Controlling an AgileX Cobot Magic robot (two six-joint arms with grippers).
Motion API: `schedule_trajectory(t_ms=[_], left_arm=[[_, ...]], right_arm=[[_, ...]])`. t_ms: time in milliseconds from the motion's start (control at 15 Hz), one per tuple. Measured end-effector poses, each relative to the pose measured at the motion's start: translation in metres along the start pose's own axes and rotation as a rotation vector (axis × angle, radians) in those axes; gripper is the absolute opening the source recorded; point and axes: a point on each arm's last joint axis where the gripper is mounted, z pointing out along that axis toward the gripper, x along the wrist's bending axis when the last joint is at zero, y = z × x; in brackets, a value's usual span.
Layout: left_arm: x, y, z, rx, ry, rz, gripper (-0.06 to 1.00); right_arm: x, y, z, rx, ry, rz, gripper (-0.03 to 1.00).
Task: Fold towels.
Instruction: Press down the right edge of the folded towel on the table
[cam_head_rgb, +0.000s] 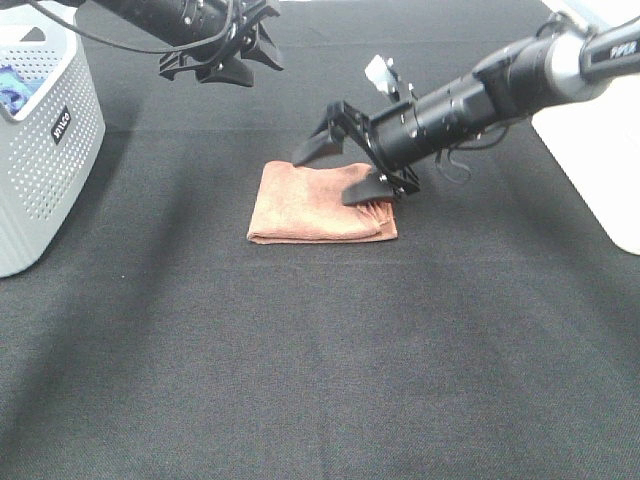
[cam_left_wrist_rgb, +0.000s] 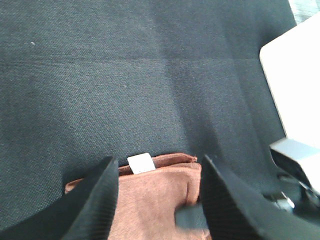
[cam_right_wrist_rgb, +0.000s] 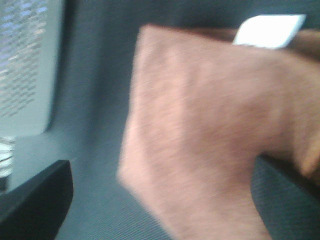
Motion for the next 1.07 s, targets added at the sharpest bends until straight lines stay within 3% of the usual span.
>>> schedule_trajectory(t_ms=[133,733,867,1067], left_arm=[[0.000,-0.001,0.000,0.015,-0.001,0.000,0.49],[0.001,-0.002,0.000,0.027,0.009,0.012,0.49],[0.001,-0.006,-0.001,0.066,0.012,0.021,0.49],[-0.008,-0.007,-0.026,0.163,0.076,0.185,0.49]], right_arm=[[-0.010,0.002,-0.003,-0.015,-0.063,0.015,0.90],[-0.060,0.015,-0.043,-0.050,-0.129,0.117,0.90],[-0.054,0.016,-0.053,-0.024,-0.143,0.073,0.90],[-0.021,0.021,-0.088,-0.005,-0.146,-0.028,0.90]])
